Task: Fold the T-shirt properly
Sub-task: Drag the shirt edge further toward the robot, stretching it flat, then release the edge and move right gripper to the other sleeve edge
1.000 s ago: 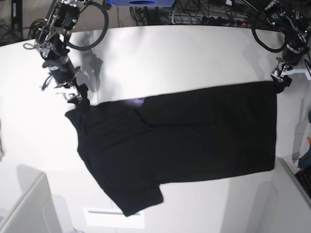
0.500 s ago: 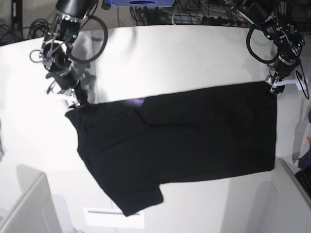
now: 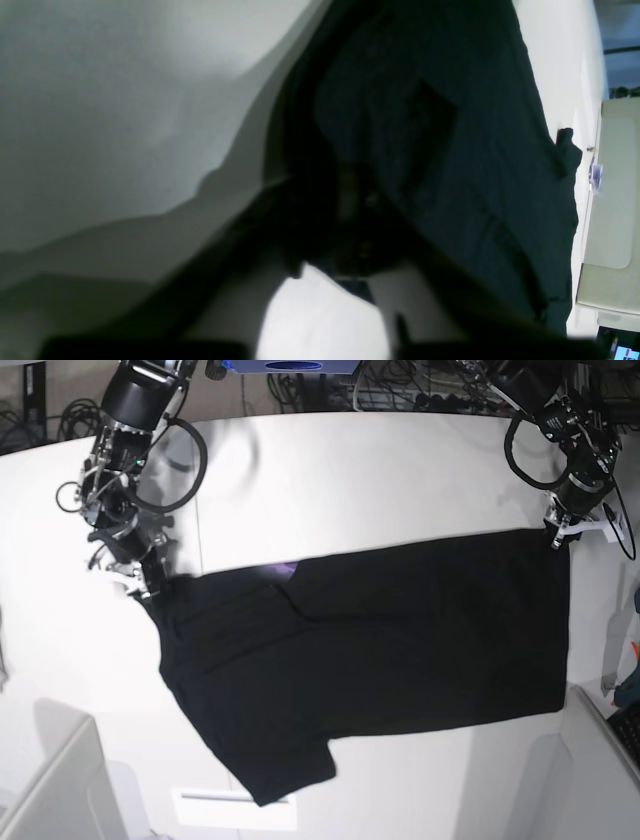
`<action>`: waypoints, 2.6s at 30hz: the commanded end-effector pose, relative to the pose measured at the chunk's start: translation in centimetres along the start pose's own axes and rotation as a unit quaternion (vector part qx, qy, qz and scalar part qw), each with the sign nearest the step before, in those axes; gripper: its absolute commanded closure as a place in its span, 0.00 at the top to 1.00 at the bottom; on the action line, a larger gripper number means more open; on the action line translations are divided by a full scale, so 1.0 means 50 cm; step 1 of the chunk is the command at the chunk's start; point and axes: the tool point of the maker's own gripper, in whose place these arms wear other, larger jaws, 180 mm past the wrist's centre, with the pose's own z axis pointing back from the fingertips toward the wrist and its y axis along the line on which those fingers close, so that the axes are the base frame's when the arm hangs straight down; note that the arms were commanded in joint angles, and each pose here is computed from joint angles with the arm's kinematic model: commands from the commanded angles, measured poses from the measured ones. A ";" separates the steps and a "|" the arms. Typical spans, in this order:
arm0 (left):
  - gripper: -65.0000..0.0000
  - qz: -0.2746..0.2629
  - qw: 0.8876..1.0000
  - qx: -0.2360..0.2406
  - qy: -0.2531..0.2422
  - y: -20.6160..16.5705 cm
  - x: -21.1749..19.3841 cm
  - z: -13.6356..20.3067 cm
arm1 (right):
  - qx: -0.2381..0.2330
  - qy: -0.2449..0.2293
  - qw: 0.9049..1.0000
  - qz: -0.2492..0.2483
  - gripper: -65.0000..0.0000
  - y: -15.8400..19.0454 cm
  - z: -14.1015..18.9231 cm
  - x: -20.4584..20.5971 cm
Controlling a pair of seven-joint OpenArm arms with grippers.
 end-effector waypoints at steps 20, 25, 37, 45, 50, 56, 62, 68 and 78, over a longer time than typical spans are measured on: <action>0.00 -0.113 0.991 0.044 0.060 0.027 -0.026 0.062 | -0.017 -0.056 0.996 0.066 0.00 -0.022 0.109 0.047; 0.00 -0.143 0.982 0.076 0.093 0.064 -0.041 0.116 | -0.038 -0.050 0.995 0.082 0.00 -0.061 0.157 0.026; 0.00 -0.177 0.968 0.109 0.138 0.138 -0.091 0.181 | -0.080 -0.037 0.989 0.120 0.00 -0.115 0.281 -0.018; 0.00 -0.183 0.965 0.118 0.144 0.154 -0.098 0.200 | -0.112 -0.018 0.988 0.103 0.00 -0.165 0.318 -0.060; 0.00 -0.205 0.964 0.108 0.128 0.124 -0.077 0.201 | -0.123 -0.005 0.988 0.096 0.00 -0.181 0.338 -0.089; 0.00 -0.206 0.962 0.116 0.134 0.135 -0.083 0.212 | -0.122 -0.011 0.987 0.100 0.00 -0.177 0.346 -0.083; 0.00 -0.206 0.962 0.118 0.136 0.139 -0.085 0.216 | -0.121 -0.006 0.988 0.100 0.00 -0.176 0.343 -0.088; 0.00 -0.205 0.962 0.121 0.137 0.143 -0.087 0.218 | -0.121 -0.007 0.988 0.100 0.00 -0.174 0.343 -0.087; 0.42 -0.222 0.959 0.117 0.129 0.127 -0.075 0.224 | -0.111 -0.022 0.987 0.113 0.41 -0.151 0.351 -0.069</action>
